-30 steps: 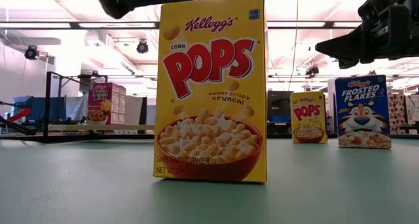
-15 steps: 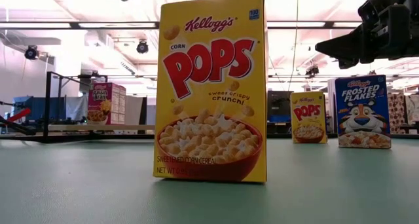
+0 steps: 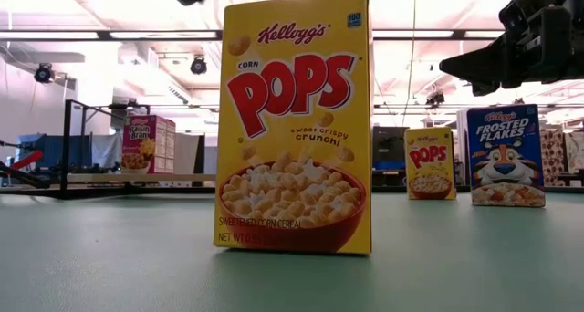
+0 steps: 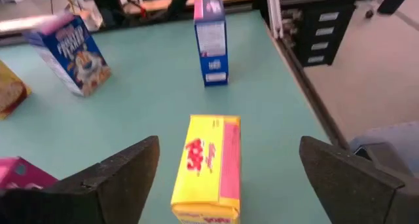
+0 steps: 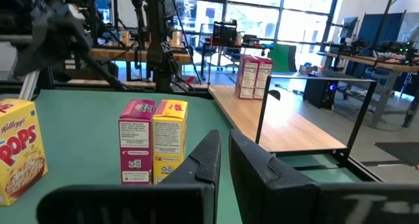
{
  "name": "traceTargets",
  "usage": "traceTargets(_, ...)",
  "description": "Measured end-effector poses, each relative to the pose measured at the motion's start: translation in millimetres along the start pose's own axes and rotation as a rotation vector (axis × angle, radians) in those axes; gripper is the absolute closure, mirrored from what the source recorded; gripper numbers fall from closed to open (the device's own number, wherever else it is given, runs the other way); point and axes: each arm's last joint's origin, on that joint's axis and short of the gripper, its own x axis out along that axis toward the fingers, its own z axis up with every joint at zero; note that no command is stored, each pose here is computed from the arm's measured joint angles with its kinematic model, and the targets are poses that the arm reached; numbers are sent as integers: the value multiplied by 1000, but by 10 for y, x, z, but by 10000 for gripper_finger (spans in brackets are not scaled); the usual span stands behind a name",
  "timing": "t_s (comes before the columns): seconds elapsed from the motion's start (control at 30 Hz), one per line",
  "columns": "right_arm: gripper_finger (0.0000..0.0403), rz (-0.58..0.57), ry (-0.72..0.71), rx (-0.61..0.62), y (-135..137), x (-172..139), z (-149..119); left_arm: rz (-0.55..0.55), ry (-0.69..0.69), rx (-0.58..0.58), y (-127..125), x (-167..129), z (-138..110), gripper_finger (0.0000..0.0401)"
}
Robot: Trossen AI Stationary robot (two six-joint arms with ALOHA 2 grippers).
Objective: Stack cereal on shelf
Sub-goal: Put the bottom yellow cereal box on the shelf
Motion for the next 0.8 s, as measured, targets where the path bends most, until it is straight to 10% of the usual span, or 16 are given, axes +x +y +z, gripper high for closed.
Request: traceTargets(0.8, 380, 0, 0, 0, 0, 0, 0, 66, 117, -216, 163, 488, -344, 51)
